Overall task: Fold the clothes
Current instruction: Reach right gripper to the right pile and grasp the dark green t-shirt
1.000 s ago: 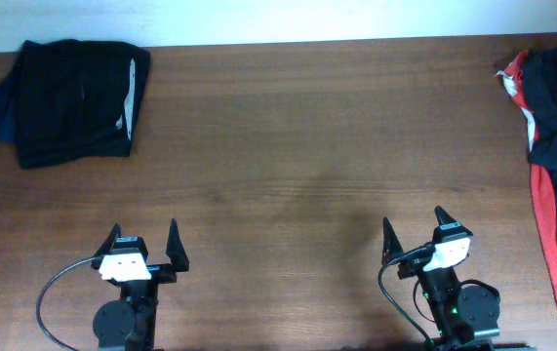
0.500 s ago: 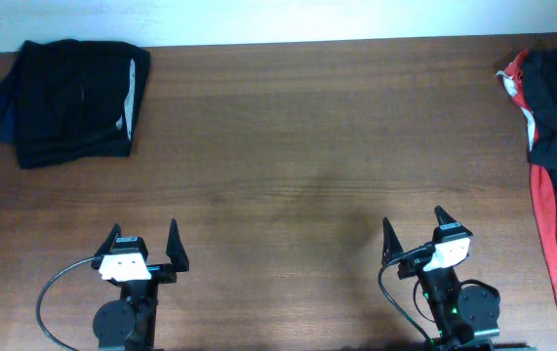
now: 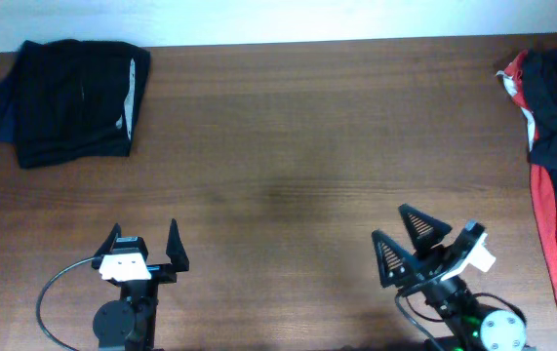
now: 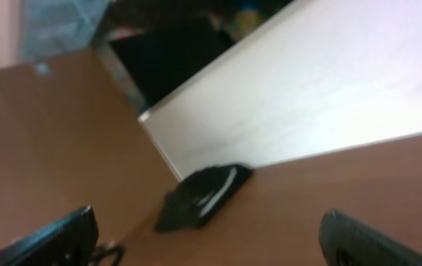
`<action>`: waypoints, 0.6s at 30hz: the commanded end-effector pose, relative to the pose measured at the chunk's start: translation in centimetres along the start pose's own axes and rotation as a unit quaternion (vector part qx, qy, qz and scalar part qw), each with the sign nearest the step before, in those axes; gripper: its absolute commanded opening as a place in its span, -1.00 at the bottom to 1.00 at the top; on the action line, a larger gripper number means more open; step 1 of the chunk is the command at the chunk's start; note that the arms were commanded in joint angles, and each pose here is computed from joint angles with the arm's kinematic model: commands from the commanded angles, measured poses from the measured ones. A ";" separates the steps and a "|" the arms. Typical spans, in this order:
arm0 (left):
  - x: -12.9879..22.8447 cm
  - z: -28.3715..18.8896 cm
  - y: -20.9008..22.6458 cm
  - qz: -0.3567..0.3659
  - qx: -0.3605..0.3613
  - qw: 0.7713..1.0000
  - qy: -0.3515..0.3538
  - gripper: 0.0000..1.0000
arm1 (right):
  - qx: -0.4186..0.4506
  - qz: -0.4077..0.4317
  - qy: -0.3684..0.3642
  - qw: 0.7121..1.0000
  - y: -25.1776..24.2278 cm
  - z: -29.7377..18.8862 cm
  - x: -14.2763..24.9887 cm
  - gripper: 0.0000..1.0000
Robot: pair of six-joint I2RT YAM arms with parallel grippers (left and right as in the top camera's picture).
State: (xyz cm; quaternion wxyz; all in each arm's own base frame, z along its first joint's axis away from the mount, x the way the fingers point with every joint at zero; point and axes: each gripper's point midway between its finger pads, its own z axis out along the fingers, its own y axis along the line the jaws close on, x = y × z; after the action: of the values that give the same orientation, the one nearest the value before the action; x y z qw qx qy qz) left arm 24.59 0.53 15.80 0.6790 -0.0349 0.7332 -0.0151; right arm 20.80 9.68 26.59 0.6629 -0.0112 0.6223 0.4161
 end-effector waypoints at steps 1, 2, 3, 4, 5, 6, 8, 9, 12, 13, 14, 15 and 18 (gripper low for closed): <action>0.2 0.0 -0.1 0.006 0.002 1.000 0.002 0.98 | 0.143 -0.107 -0.022 0.984 -2.8 0.5 -4.9 0.97; 0.2 0.0 -0.1 0.006 0.002 1.000 0.002 0.98 | 0.185 -0.120 -0.014 0.975 -3.8 0.6 -5.8 0.97; 0.2 0.0 -0.1 0.006 0.002 1.000 0.002 0.99 | 0.276 -0.123 -0.007 0.953 -6.1 0.5 -7.8 0.97; 0.2 0.0 -0.1 0.006 0.002 1.000 0.002 0.98 | 0.341 -0.121 -0.002 0.932 -7.8 0.3 -9.3 0.97; 0.2 0.0 -0.1 0.006 0.002 1.000 0.002 0.98 | 0.395 -0.122 0.000 0.911 -9.0 0.1 -10.7 0.97; 0.2 0.0 -0.1 0.006 0.002 1.000 0.002 0.98 | 0.457 -0.127 0.003 0.880 -10.4 0.0 -12.6 0.97; 0.2 0.0 -0.1 0.006 0.002 1.000 0.002 0.98 | 0.541 -0.159 0.061 0.824 -13.3 2.0 -15.8 0.97; 0.2 0.0 -0.1 0.006 0.002 1.000 0.002 0.98 | 0.560 -0.156 0.080 0.810 -14.6 2.6 -16.5 0.98; 0.2 0.0 -0.1 0.006 0.002 1.000 0.002 0.98 | 0.638 -0.129 0.144 0.745 -20.6 2.4 -18.8 0.97; 0.2 0.0 -0.1 0.006 0.002 1.000 0.002 0.98 | 0.666 -0.116 0.167 0.717 -23.0 1.5 -19.6 0.97; 0.2 0.0 -0.1 0.006 0.002 1.000 0.002 0.99 | 0.683 -0.110 0.186 0.698 -24.8 0.7 -20.0 0.97; 0.2 0.0 -0.1 0.006 0.002 1.000 0.002 0.98 | 0.697 -0.099 0.196 0.682 -26.4 0.0 -20.2 0.97; 0.2 0.0 -0.1 0.006 0.002 1.000 0.002 0.99 | 0.722 -0.082 0.276 0.630 -33.2 -3.2 -18.1 0.97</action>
State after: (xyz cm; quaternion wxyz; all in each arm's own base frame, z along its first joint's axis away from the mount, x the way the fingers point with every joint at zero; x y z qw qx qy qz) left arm 24.59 0.53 15.77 0.6784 -0.0349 0.7337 -0.0151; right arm 38.92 -20.51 27.00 0.3337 0.3126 0.8614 -0.2209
